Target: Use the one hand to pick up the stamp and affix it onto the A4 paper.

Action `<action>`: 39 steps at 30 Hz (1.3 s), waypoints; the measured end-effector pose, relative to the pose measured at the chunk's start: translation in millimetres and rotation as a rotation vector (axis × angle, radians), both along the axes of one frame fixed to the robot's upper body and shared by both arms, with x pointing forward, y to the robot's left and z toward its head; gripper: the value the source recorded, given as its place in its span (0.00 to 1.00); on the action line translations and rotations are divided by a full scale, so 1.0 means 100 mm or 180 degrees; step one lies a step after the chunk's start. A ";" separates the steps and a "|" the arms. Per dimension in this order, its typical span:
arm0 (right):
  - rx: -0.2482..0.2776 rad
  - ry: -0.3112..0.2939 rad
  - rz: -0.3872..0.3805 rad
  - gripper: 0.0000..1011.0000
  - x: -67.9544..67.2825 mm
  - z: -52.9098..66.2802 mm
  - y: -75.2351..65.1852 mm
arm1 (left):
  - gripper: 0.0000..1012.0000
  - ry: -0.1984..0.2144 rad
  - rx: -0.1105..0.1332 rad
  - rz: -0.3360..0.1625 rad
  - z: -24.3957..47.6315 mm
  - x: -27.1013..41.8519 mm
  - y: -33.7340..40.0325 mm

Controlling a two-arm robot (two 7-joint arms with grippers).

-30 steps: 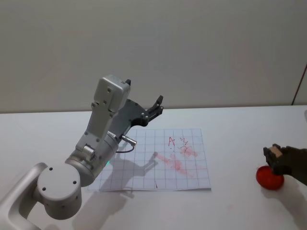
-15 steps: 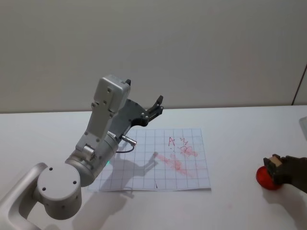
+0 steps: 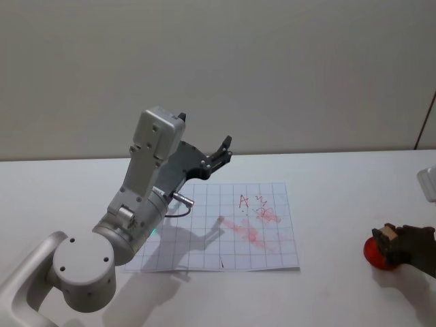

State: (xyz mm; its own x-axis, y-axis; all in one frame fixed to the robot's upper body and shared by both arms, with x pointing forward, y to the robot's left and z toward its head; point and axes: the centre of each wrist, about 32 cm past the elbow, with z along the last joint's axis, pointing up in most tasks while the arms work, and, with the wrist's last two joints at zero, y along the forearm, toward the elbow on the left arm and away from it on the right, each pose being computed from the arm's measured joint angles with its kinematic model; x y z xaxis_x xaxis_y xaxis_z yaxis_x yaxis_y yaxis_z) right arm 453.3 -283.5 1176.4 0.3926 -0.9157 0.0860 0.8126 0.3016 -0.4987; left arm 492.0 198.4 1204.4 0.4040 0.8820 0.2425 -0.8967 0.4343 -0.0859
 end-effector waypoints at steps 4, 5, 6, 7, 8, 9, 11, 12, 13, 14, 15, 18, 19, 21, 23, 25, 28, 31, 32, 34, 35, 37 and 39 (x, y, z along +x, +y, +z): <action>-0.0012 0.0016 0.0000 0.22 0.01 -0.01 0.00 | 0.99 0.0000 0.0000 0.0000 0.000 0.000 0.000; -0.0014 0.0019 0.0000 0.22 0.01 -0.01 0.00 | 0.99 0.0000 0.0000 0.0000 0.000 0.000 0.000; -0.0019 0.0023 -0.0001 0.23 0.02 -0.01 0.00 | 0.99 0.0000 0.0000 0.0000 0.000 0.000 0.000; -0.0021 0.0026 -0.0002 0.25 0.02 -0.01 0.00 | 0.99 0.0000 0.0000 0.0000 0.000 0.000 0.000; -0.0023 0.0028 -0.0002 0.27 0.02 -0.02 0.00 | 0.99 0.0000 0.0000 0.0000 0.000 0.000 0.000; -0.0024 0.0031 -0.0002 0.29 0.02 -0.02 0.01 | 0.99 0.0000 0.0000 0.0000 0.000 0.000 0.000; -0.0030 0.0035 -0.0003 0.33 0.02 -0.02 0.01 | 0.99 0.0000 0.0000 0.0000 0.000 0.000 0.000; -0.0031 0.0036 -0.0003 0.39 0.02 -0.02 0.01 | 0.99 0.0000 0.0000 0.0000 0.000 0.000 0.000; -0.0032 0.0038 -0.0003 0.43 0.02 -0.02 0.01 | 0.99 0.0000 0.0000 0.0000 0.000 0.000 0.000; -0.0033 0.0040 -0.0002 0.44 0.03 -0.02 0.01 | 0.99 0.0000 0.0000 0.0000 0.000 0.000 0.000; -0.0034 0.0041 -0.0003 0.49 0.03 -0.02 0.01 | 0.99 0.0000 0.0000 0.0000 0.000 0.000 0.000; -0.0039 0.0046 -0.0004 0.57 0.03 -0.03 0.01 | 0.99 0.0000 0.0000 0.0000 0.000 0.000 0.000; -0.0040 0.0047 -0.0004 0.63 0.03 -0.03 0.01 | 0.99 0.0000 0.0000 0.0000 0.000 0.000 0.000; -0.0042 0.0049 -0.0004 0.68 0.03 -0.03 0.01 | 0.99 0.0000 0.0000 0.0000 0.000 0.000 0.000; -0.0043 0.0051 -0.0004 0.75 0.03 -0.03 0.01 | 0.99 0.0000 0.0000 0.0000 0.000 0.000 0.000; -0.0044 0.0053 -0.0004 0.81 0.03 -0.03 0.01 | 0.99 0.0000 0.0000 0.0000 0.000 0.000 0.000; -0.0045 0.0056 -0.0003 0.88 0.03 -0.03 0.01 | 0.99 0.0000 0.0000 0.0000 0.000 0.000 0.000; -0.0045 0.0058 -0.0003 0.95 0.03 -0.03 0.01 | 0.99 0.0000 0.0000 0.0000 0.000 0.000 0.000; -0.0045 0.0059 -0.0003 0.99 0.03 -0.03 0.01 | 0.99 0.0000 0.0000 0.0000 0.000 0.000 0.000; -0.0046 0.0059 -0.0003 0.99 0.03 -0.03 0.01 | 0.99 0.0000 0.0000 0.0000 0.000 0.000 0.000; -0.0046 0.0060 -0.0004 0.99 0.03 -0.03 0.01 | 0.99 0.0000 0.0000 0.0000 0.000 0.000 0.000; -0.0047 0.0060 -0.0004 0.99 0.04 -0.03 0.01 | 0.99 0.0000 0.0000 0.0000 0.000 0.000 0.000; -0.0048 0.0061 -0.0004 0.99 0.04 -0.03 0.01 | 0.99 0.0000 0.0000 0.0000 0.000 0.000 0.000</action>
State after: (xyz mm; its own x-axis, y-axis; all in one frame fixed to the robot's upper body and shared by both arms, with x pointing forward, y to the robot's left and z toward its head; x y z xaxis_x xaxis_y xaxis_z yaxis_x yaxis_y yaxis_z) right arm 456.9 -282.5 1173.2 0.3931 -0.9148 0.0922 0.8032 0.2929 -0.5187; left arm 492.0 198.4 1204.4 0.4040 0.8821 0.2425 -0.8967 0.4343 -0.0860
